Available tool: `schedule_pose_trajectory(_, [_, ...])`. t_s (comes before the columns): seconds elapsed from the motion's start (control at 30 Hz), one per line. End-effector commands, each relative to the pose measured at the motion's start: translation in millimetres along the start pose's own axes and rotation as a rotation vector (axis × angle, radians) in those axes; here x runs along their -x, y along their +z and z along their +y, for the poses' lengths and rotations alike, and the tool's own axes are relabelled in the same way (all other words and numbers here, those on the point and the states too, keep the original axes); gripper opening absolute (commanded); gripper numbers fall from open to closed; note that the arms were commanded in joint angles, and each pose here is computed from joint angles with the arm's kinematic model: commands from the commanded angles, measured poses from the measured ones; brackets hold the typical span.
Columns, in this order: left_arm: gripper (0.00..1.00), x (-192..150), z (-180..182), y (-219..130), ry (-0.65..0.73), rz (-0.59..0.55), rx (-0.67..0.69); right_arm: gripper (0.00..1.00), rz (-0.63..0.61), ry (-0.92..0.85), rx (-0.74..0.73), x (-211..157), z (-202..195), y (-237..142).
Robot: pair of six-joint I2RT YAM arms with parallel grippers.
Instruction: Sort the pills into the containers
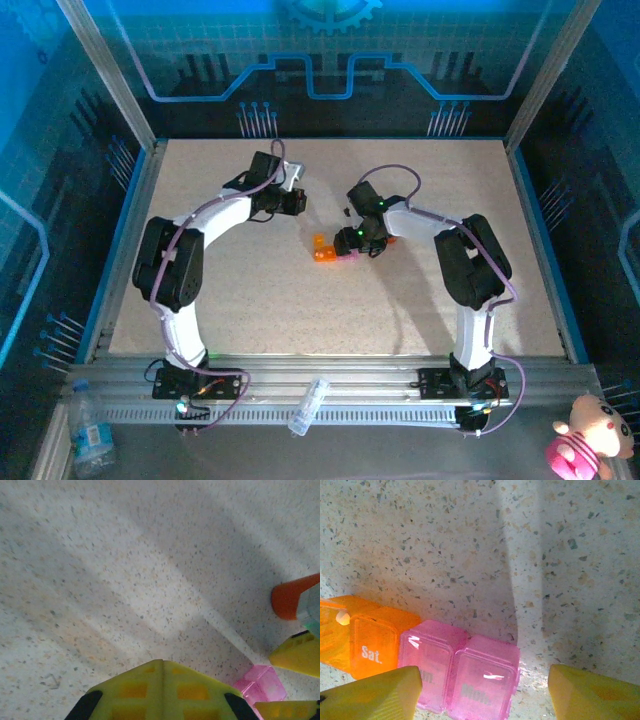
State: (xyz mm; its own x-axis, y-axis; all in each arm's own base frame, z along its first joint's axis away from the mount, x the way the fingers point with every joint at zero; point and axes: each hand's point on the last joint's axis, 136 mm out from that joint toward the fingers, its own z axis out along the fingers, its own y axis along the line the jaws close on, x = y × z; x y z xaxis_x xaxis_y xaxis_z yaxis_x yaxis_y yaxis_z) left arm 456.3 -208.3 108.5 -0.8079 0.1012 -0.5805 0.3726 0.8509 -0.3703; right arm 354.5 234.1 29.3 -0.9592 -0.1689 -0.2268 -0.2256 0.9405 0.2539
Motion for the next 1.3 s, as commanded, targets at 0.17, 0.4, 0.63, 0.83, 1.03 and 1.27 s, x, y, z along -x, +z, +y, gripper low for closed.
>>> schedule_pose_trajectory(0.17, [0.00, -42, -13, 27, 0.025, 0.235, 0.012, 0.68, 0.086, 0.049, -0.047, -23, -20, 24])
schedule_pose_trajectory(0.4, [0.00, -55, -19, 37, 0.033, 0.292, 0.002, 0.68, 0.093, 0.058, -0.049, -26, -21, 27])
schedule_pose_trajectory(0.63, [0.00, -60, -30, 33, 0.030, 0.305, -0.039, 0.68, 0.101, 0.065, -0.051, -28, -22, 30])
schedule_pose_trajectory(0.83, [0.00, -66, -41, 27, 0.028, 0.315, -0.079, 0.67, 0.108, 0.072, -0.054, -29, -24, 32])
schedule_pose_trajectory(1.03, [0.00, -73, -47, 21, 0.029, 0.322, -0.096, 0.67, 0.113, 0.075, -0.056, -30, -24, 33])
schedule_pose_trajectory(1.27, [0.00, -75, -55, 13, 0.025, 0.312, -0.111, 0.67, 0.113, 0.078, -0.057, -30, -25, 34])
